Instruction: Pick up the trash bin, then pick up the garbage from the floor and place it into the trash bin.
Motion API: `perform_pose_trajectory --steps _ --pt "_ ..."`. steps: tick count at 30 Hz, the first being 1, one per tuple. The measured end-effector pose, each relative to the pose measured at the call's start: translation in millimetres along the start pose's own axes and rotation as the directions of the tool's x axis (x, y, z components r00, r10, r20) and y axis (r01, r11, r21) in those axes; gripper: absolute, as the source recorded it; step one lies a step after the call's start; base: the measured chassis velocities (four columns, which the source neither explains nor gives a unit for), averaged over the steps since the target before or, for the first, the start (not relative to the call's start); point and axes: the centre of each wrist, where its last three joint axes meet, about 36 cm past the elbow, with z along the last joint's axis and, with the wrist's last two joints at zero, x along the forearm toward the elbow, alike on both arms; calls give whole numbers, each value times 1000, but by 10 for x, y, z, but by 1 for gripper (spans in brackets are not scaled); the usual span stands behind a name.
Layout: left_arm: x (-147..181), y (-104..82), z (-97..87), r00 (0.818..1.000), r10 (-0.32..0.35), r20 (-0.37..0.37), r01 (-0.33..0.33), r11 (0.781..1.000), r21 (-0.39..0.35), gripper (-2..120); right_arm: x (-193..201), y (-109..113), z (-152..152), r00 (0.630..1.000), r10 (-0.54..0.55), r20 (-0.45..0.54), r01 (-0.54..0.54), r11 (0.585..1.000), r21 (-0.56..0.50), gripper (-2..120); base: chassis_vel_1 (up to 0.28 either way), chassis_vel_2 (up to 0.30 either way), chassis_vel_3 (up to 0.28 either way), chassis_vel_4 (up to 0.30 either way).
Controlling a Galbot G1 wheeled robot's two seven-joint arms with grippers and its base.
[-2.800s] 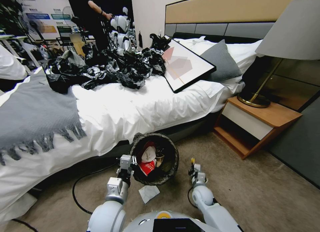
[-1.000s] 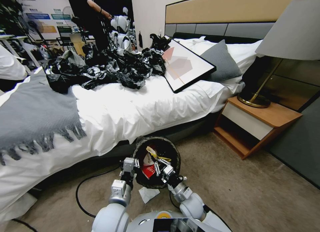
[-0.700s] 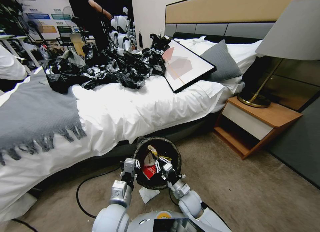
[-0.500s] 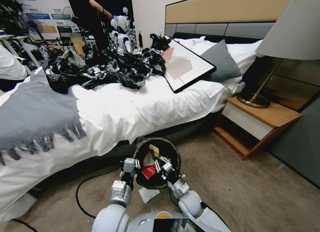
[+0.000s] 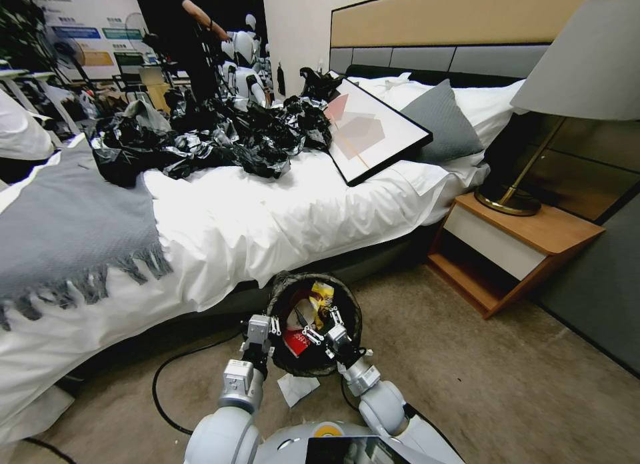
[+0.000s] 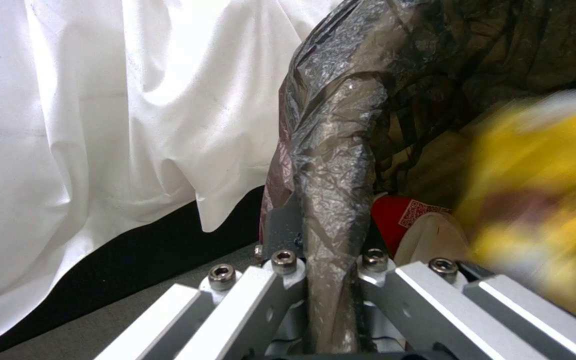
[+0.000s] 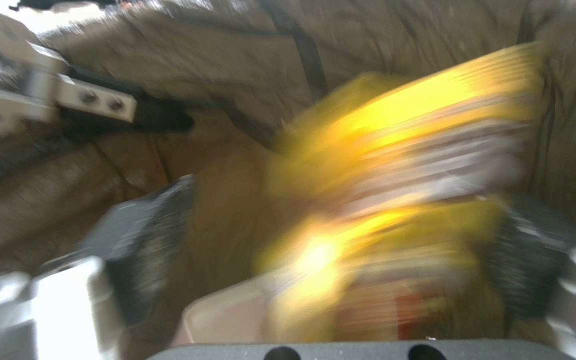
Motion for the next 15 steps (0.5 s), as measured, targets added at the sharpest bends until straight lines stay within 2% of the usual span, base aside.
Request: perform_pose_trajectory --steps 5,10,15 --pt "-5 3 16 1000 1 -5 -1 1000 -2 0 26 44 -89 1000 -10 29 9 1000 10 110 0 0 0 0" --pt "-17 8 24 1000 1 -6 -1 1000 -3 0 27 41 -211 998 -14 65 12 999 36 113 0 0 0 0" --pt "-23 7 27 1000 3 -7 -3 1000 -3 0 -12 -12 -490 990 -8 138 -2 998 69 114 0 0 0 0"
